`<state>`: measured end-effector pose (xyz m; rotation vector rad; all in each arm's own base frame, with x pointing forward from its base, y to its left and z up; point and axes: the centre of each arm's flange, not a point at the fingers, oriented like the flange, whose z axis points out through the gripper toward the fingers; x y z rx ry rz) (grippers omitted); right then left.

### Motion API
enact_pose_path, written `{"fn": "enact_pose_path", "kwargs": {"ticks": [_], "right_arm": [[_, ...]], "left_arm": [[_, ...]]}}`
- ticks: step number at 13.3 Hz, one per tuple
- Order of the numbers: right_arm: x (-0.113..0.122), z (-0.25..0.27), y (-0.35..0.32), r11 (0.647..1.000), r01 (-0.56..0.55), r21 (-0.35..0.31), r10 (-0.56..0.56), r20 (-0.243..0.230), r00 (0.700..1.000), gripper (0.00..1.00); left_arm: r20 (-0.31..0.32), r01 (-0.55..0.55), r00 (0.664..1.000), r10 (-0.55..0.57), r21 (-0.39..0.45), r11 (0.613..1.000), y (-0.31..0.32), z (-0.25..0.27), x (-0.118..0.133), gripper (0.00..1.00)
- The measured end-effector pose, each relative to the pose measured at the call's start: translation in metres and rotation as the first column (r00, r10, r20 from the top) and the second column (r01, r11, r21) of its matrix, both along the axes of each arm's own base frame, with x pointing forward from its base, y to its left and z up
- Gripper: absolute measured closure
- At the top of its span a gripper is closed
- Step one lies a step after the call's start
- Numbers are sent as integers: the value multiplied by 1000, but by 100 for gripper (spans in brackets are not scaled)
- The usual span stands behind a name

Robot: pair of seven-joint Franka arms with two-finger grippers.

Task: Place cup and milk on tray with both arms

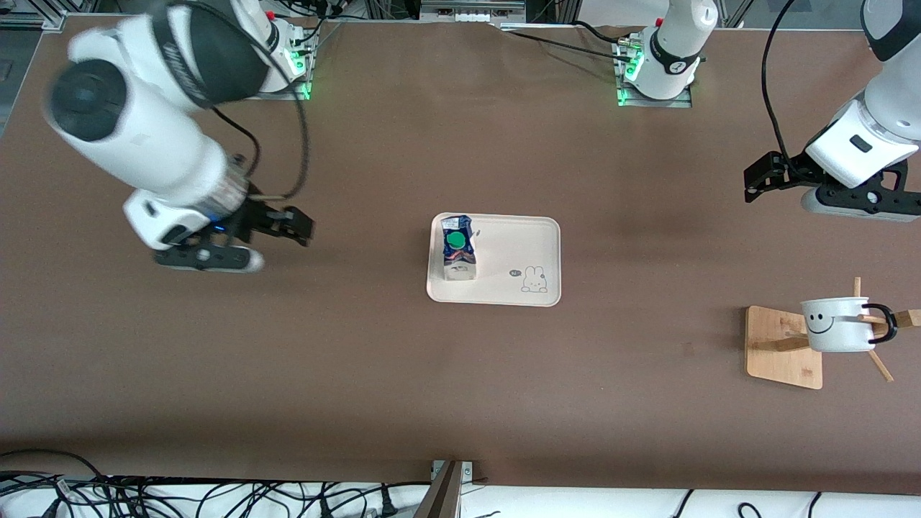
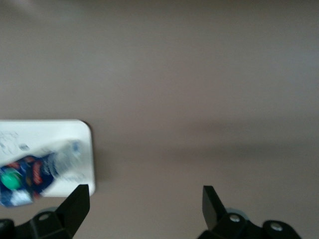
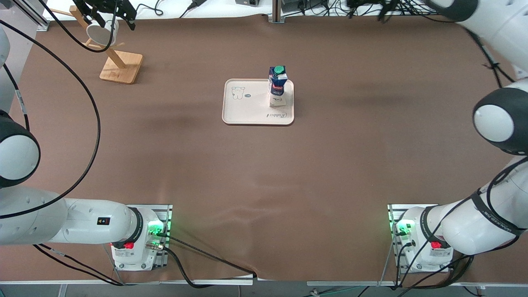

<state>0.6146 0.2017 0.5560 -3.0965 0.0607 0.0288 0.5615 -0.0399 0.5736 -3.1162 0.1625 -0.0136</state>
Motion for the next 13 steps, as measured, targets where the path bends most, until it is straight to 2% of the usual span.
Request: {"fn": "enact_pose_path", "kwargs": {"ticks": [2,6,8,13], "right_arm": [[-21,15,-54,1000,-8,3,8,-18,1000,0],[-68,13,-143,999,-21,40,23,-42,999,0],[-77,15,-160,998,-41,39,42,-34,999,0],[-77,23,-153,997,-75,-7,74,-4,997,0]], "left_arm": [[0,0,1000,0,0,1000,0,0,0,0],[0,0,1000,0,0,1000,0,0,0,0],[0,0,1000,0,0,1000,0,0,0,0],[-16,-10,1000,10,-10,1000,1,-9,4,0]]}}
